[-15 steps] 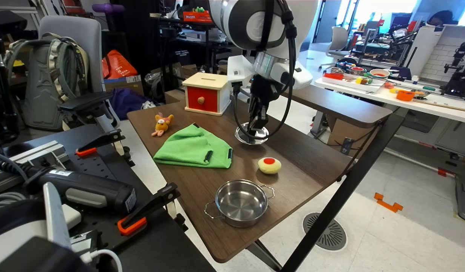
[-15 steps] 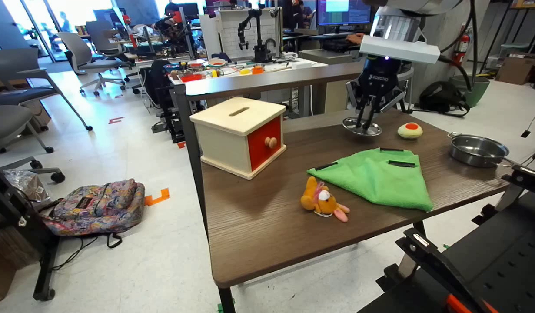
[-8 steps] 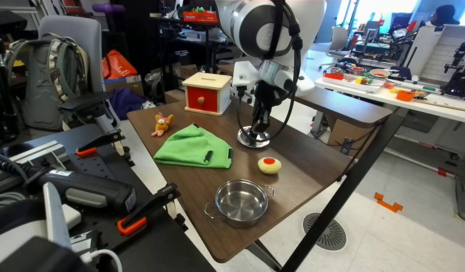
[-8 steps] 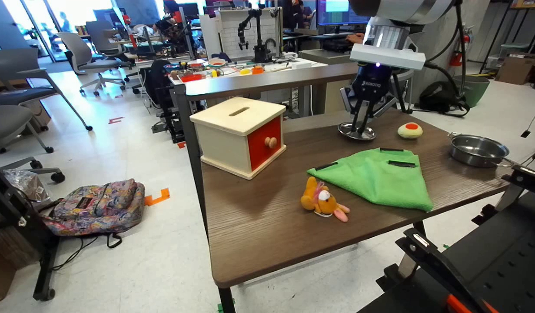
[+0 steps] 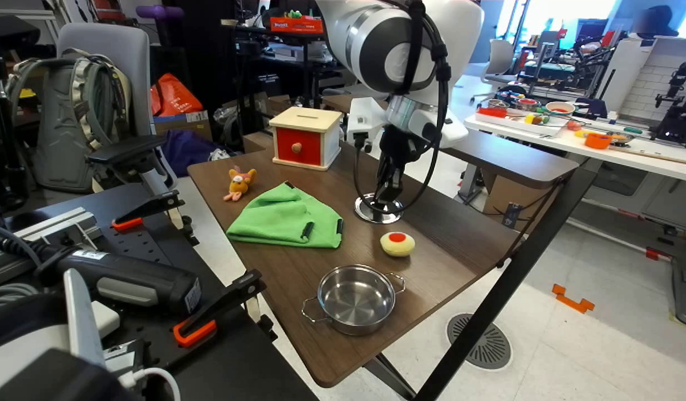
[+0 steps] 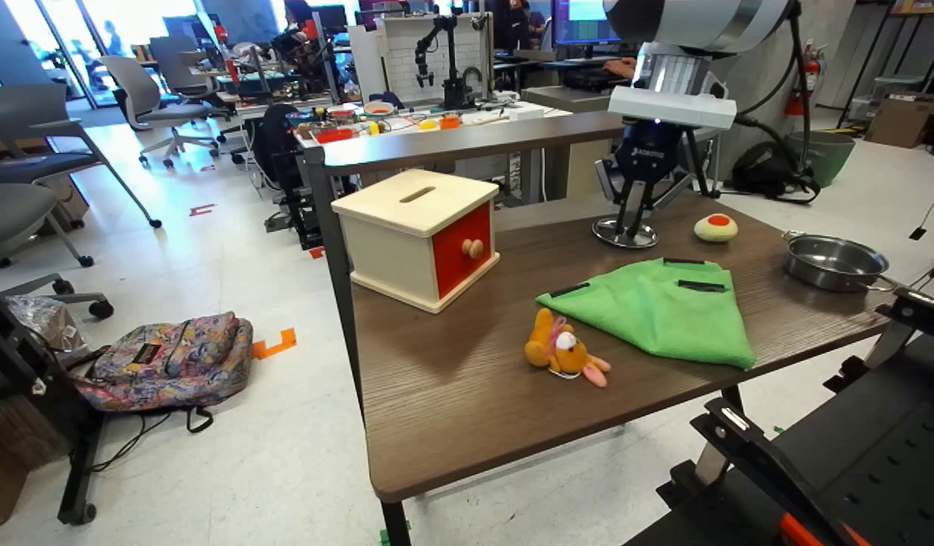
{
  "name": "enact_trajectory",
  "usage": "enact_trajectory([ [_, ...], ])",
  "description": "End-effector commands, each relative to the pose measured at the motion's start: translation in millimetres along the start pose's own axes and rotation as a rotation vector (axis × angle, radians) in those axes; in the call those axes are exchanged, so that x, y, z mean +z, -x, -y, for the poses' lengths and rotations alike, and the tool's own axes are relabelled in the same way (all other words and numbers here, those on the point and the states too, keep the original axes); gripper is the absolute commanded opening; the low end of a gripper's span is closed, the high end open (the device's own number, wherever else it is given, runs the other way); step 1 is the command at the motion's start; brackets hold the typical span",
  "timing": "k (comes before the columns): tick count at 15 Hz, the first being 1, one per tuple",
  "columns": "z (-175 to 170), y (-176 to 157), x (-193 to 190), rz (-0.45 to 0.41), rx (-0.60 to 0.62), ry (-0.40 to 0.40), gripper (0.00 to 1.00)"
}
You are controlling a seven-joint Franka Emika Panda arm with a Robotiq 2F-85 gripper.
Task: Uncover the silver pot
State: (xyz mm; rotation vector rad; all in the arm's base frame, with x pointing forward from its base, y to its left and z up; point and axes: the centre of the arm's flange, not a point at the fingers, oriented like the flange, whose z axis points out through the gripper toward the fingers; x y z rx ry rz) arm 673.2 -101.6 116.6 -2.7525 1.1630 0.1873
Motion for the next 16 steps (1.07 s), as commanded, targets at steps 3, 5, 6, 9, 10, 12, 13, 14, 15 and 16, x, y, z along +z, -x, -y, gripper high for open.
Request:
enact_trajectory([
  [3, 6.4, -2.3, -7.3, 0.0, 0.008, 0.021, 0.68],
  [5, 4.6, 8.1, -18.9, 0.011, -0.011, -0.002, 0.81],
  [6, 3.3, 18.3, -29.8, 0.008, -0.028, -0.024, 0.89],
  [9, -0.8, 50.6, -63.9, -0.003, -0.107, -0.106, 1.0],
  [10, -3.2, 58.1, -70.5, 0.029, -0.141, -0.126, 1.0],
  [12, 16.3, 36.8, -51.8, 0.025, -0.127, -0.093, 1.0],
  [13, 14.5, 45.3, -57.7, 0.052, -0.154, -0.106, 1.0],
  [14, 11.8, 49.6, -61.1, 0.063, -0.168, -0.112, 1.0],
  [15, 8.9, 51.0, -62.0, 0.067, -0.174, -0.114, 1.0],
  [16, 6.9, 51.4, -60.9, 0.07, -0.176, -0.113, 1.0],
])
